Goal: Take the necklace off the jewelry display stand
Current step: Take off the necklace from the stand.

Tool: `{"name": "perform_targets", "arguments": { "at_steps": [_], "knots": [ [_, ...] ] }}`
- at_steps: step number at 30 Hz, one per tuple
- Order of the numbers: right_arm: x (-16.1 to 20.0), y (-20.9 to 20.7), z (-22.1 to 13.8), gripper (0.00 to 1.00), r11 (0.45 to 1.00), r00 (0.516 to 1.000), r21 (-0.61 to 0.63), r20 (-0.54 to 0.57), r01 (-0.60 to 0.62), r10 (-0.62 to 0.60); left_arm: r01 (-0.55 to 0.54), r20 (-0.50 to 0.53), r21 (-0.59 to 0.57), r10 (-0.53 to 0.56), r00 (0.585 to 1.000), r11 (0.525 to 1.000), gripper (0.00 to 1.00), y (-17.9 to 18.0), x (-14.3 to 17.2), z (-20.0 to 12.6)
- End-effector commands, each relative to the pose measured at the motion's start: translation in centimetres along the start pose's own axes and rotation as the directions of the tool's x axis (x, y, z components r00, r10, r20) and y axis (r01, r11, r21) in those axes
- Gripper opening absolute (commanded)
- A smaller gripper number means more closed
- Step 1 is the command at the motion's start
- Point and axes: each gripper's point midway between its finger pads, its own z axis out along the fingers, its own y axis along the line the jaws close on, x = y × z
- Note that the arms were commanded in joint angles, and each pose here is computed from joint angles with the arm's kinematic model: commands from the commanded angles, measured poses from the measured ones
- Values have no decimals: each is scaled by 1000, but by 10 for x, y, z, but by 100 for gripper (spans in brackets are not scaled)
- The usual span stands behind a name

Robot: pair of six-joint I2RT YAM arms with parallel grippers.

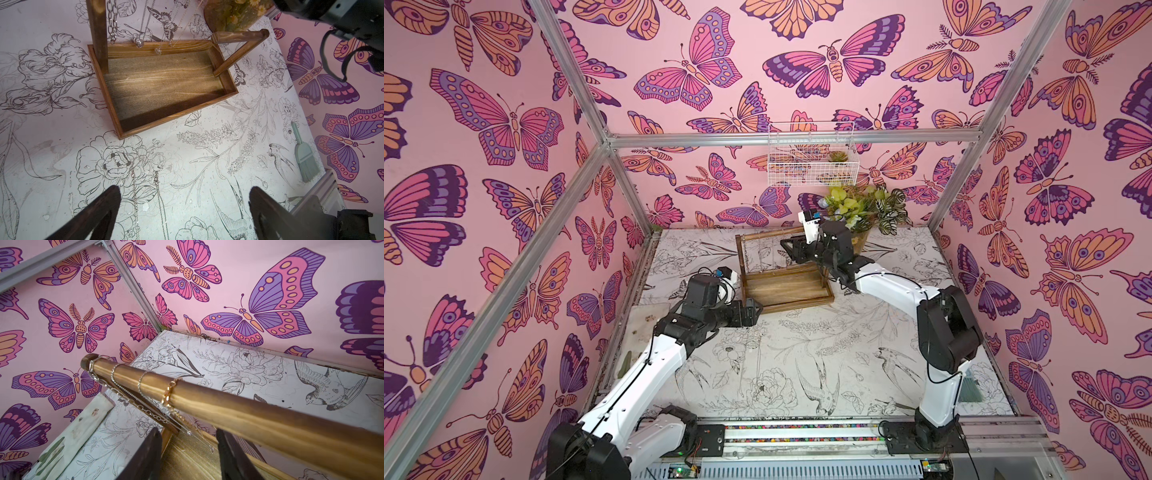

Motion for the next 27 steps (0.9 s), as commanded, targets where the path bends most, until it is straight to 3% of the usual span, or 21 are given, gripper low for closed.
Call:
{"name": "perform_targets", "arguments": {
  "at_steps": [1, 12, 21, 27],
  "knots": [
    [-10, 2, 6, 45, 1000, 999, -9, 37, 7, -6, 1, -7, 5, -1, 1000, 1000, 99, 3, 3, 3],
    [-13, 10, 18, 38, 1000, 999, -22, 49, 17, -16, 9, -15, 1, -9, 1000, 1000, 99, 7, 5, 5],
    [-13, 12, 24, 18, 1000, 999, -18, 46, 23, -22, 12, -12, -2, -12, 1000, 1000, 99, 10, 7, 4],
    [-15, 11, 22, 12, 1000, 998, -7, 53, 26, -26, 11, -13, -4, -11, 1000, 1000, 99, 10, 6, 4]
  ]
}}
